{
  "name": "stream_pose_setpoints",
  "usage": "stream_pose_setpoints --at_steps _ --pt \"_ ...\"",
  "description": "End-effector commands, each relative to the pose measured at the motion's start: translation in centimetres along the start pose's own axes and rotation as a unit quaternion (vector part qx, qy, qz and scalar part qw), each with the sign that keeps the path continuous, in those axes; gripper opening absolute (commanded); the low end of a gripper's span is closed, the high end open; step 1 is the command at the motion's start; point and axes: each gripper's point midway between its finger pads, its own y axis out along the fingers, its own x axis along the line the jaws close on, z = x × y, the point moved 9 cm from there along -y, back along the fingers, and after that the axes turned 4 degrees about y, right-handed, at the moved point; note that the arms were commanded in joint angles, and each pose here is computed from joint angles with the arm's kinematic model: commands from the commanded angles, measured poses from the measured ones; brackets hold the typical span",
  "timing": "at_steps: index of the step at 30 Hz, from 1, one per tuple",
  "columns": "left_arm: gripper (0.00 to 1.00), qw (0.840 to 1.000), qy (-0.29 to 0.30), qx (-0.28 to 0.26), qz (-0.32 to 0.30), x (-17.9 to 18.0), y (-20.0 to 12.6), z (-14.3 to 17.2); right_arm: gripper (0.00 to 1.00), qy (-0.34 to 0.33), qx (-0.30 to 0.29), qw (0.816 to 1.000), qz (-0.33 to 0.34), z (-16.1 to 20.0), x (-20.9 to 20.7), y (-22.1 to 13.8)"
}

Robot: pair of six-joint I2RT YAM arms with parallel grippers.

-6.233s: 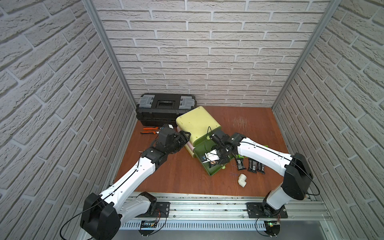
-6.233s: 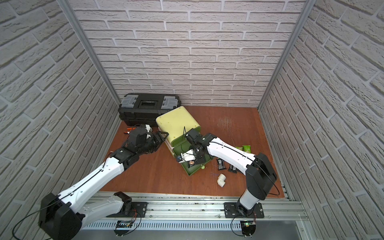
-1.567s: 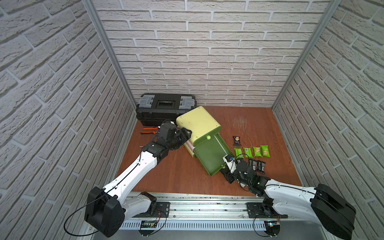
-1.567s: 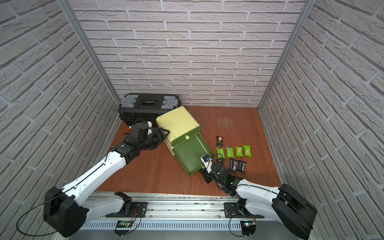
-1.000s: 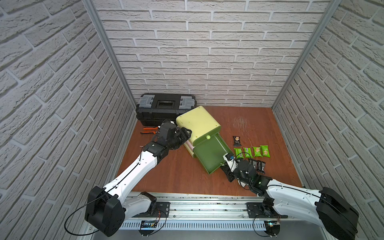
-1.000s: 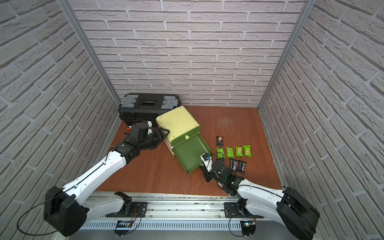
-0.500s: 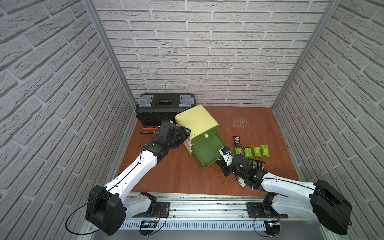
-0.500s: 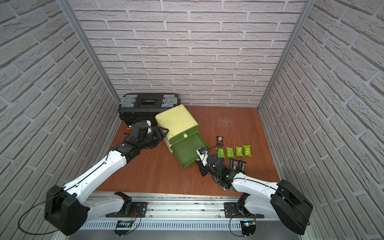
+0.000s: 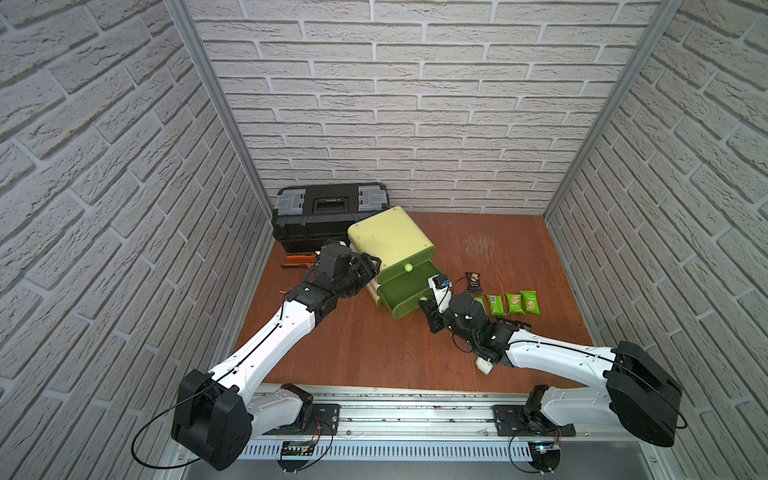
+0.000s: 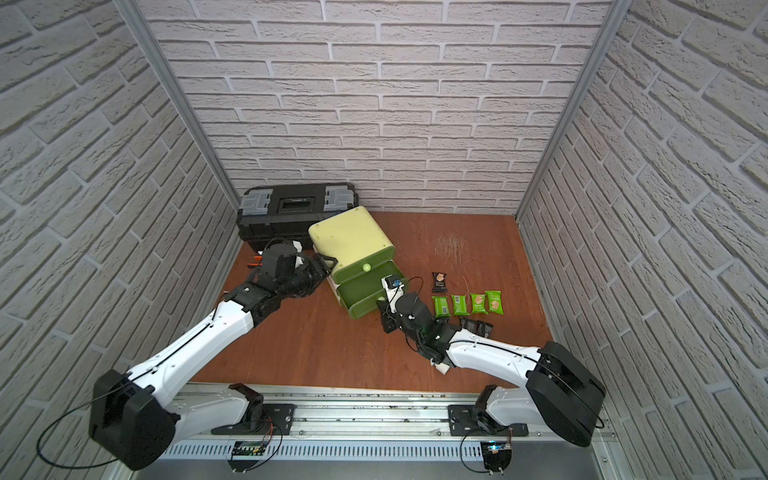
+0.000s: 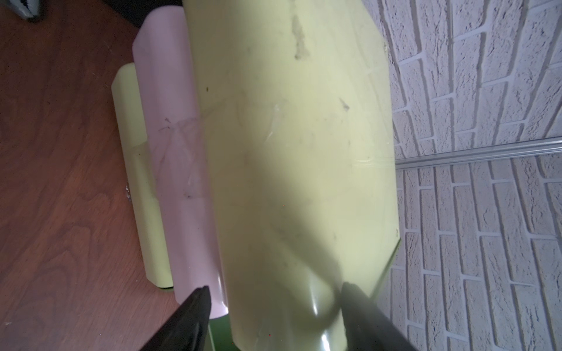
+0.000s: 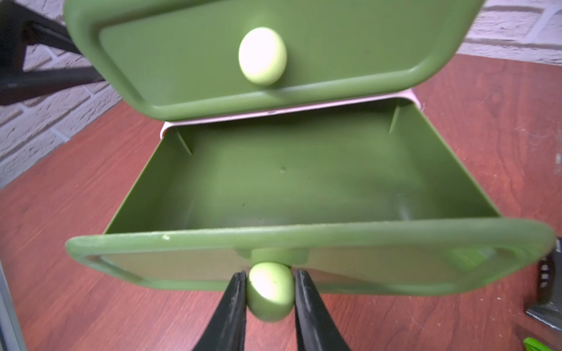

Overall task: Take the cookies out of the drawer
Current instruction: Close the drawer of the storage box.

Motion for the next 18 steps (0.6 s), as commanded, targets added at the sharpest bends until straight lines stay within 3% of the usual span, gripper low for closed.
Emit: stream_pose_setpoints --at_steps 1,18 --pt "0.71 0.999 -0.003 0.034 -0.041 1.9 0.6 1.3 0.08 0.030 -0.055 0.998 -0.013 -2.7 1.8 -0.3" --pt "0.71 0.998 -0.005 0.035 -0.044 2.1 0.6 1.5 0.10 0.055 -0.083 0.995 0.007 -3.8 4.4 5.9"
